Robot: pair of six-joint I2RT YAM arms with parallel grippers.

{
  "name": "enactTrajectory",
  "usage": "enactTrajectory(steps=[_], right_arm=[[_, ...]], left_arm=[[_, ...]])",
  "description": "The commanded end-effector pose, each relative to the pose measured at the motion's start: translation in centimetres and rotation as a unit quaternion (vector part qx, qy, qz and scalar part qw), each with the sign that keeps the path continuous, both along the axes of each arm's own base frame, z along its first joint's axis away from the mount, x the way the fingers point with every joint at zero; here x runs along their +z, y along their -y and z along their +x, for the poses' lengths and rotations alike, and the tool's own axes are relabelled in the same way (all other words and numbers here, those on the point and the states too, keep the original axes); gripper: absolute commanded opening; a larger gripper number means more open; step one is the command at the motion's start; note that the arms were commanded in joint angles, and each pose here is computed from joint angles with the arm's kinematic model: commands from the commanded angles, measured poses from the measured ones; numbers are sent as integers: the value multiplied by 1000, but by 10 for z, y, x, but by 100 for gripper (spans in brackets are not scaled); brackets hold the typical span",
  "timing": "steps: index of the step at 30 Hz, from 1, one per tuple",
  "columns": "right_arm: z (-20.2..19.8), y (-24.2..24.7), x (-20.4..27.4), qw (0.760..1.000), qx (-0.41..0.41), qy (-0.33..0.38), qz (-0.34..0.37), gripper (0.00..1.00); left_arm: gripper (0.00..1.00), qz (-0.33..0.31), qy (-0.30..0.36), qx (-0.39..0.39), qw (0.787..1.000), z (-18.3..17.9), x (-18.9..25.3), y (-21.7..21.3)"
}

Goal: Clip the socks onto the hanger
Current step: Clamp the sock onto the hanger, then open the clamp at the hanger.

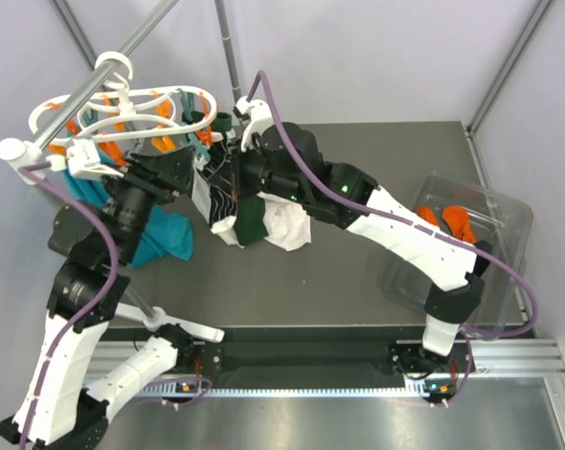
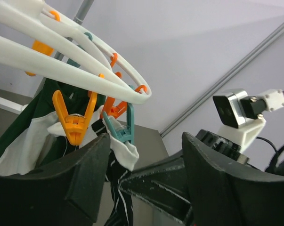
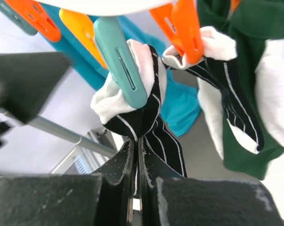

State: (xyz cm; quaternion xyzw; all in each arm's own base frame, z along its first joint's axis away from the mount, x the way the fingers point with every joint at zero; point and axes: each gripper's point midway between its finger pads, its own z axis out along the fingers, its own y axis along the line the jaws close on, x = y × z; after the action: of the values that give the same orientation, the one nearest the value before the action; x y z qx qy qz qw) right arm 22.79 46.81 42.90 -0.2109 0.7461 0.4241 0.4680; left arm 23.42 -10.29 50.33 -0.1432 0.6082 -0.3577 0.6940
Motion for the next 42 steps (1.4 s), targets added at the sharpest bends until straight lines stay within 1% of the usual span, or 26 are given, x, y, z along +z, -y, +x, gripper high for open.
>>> enactTrajectory(steps=[1,3,4,7,11,15,18,21,25,27,34,42], right_arm=[[13,27,50,996,-39,60,45,0],[20,32,50,996,-45,71,40,0],[24,35,51,995,-48,76,39,0],[29,36,50,995,-39,80,39,0],[44,43,53,994,-37,93,46,0],[53,47,48,994,-26,101,42,0],[54,45,44,993,-11,106,41,0],[52,44,45,993,-2,109,44,0],[48,41,47,992,11,109,54,0],[46,41,47,992,13,109,57,0],[43,42,50,992,17,109,61,0],[39,39,48,992,26,101,65,1]], left_arm=[[65,0,38,-7,999,-32,27,-13],[64,14,41,15,999,-40,30,-25],[63,32,33,27,999,-42,25,-30],[63,55,17,45,997,-39,17,-36],[63,74,-32,64,995,-23,-4,-37],[62,67,-69,99,990,3,-18,-38],[61,66,-60,110,990,17,-18,-35],[61,63,-65,134,987,28,-21,-40],[61,56,-62,149,985,38,-17,-40],[61,62,-63,155,984,43,-18,-40],[61,85,-48,188,977,44,-15,-52],[60,117,-17,197,973,48,-8,-53]])
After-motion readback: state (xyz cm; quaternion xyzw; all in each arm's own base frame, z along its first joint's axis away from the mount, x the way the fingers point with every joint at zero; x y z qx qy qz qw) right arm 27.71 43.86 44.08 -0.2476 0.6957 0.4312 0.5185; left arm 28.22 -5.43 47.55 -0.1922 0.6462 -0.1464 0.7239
